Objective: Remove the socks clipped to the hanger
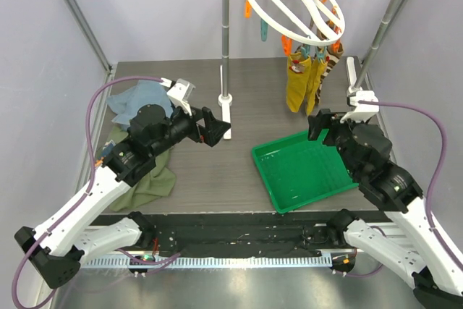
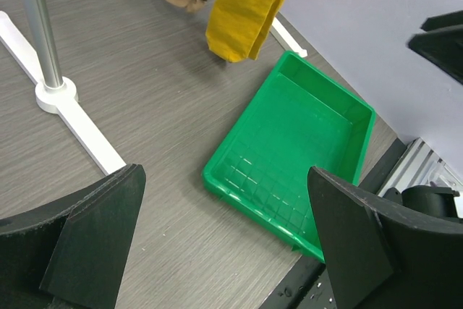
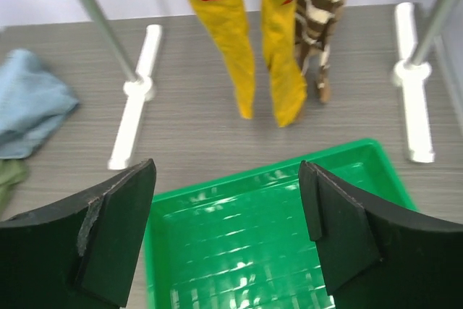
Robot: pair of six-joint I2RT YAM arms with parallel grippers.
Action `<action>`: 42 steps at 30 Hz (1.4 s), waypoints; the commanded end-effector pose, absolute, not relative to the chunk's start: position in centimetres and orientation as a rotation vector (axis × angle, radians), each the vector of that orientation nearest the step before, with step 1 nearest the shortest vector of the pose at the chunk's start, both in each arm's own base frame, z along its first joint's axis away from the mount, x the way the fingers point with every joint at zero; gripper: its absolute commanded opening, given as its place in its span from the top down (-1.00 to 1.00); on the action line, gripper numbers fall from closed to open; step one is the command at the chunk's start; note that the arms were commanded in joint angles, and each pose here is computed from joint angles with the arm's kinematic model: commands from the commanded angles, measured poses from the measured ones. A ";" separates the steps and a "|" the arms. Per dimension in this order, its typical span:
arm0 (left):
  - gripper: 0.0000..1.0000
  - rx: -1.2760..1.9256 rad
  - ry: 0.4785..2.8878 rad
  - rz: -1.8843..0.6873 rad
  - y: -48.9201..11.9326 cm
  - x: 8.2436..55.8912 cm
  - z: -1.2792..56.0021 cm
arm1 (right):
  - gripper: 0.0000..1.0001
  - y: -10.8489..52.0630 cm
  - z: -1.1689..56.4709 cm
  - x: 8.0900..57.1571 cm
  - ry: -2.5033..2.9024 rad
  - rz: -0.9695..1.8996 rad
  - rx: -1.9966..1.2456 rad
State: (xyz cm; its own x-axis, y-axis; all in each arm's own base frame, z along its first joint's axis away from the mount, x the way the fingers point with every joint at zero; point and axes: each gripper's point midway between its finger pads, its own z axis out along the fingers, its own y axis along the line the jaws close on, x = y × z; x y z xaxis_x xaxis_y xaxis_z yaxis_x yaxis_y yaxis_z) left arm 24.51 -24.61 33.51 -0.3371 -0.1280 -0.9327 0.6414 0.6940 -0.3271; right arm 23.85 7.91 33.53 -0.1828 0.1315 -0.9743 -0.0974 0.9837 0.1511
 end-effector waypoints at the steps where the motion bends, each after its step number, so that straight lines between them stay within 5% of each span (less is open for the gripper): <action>1: -0.99 0.406 1.682 -0.852 -24.6 24.2 35.4 | -0.70 6.3 34.6 26.3 1.663 0.018 0.043; 8: -0.99 0.407 1.680 -0.854 -24.5 24.1 35.5 | -0.31 9.5 34.3 29.1 1.666 0.078 -0.102; 20: -1.00 0.416 1.656 -0.872 -24.4 23.6 36.1 | -0.21 10.2 32.2 36.6 1.688 0.399 -0.107; 39: -1.00 0.438 1.628 -0.892 -24.4 23.0 36.7 | -0.16 10.1 29.8 41.8 1.665 0.339 -0.150; 42: -1.00 0.437 1.627 -0.891 -24.4 23.0 36.7 | 0.03 10.4 28.8 42.0 1.671 0.345 -0.176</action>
